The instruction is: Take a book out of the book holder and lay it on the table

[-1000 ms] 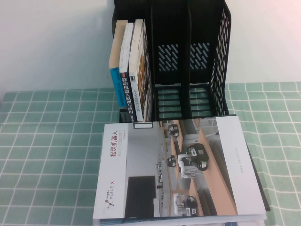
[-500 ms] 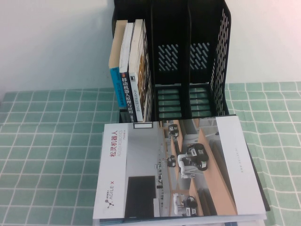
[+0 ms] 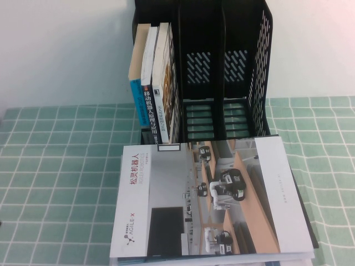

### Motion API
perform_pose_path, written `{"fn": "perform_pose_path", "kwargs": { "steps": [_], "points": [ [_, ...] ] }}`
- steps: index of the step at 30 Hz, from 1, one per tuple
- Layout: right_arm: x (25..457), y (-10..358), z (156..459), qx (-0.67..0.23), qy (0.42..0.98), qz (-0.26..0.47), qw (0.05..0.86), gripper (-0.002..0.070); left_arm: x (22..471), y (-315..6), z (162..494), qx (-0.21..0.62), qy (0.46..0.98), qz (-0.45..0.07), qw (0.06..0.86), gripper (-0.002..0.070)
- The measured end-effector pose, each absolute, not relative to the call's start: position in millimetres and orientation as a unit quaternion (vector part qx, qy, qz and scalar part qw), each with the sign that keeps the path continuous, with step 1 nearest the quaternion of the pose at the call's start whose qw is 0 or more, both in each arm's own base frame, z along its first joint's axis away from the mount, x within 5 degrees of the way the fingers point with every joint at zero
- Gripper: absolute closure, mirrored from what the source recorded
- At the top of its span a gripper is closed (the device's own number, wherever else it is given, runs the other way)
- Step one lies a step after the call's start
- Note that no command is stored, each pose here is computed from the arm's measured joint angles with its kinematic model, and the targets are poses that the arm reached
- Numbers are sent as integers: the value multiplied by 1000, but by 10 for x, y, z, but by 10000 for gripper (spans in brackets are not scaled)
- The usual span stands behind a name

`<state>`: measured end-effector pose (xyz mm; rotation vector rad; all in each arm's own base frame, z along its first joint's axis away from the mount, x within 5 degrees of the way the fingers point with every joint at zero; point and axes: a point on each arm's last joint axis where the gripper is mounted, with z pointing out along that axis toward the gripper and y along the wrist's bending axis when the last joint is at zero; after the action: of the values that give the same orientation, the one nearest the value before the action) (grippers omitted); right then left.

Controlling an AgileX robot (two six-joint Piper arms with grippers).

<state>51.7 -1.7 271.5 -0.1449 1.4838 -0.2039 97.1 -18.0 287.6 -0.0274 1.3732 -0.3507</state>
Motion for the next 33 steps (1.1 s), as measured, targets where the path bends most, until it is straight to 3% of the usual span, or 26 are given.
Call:
{"fn": "perform_pose_path", "kwargs": {
  "steps": [8,12,19,27,33],
  "points": [
    [737,-23,2891,-66,719,-84,687,678,1372,-202,2971,-31,746,-128,653,678],
    [873,-25,2959,-68,718,-85,687,678,1597,-232,2991,-40,766,-130,628,678],
    [1155,26,3019,-67,688,-51,721,678,1969,-423,2970,-19,740,-218,636,677],
    [1468,439,2915,-205,662,51,719,678,2478,-647,2863,-4,789,-286,544,677],
    [1734,779,2696,-278,672,114,677,678,2667,-1028,2897,57,807,-319,493,677]
  ]
}}
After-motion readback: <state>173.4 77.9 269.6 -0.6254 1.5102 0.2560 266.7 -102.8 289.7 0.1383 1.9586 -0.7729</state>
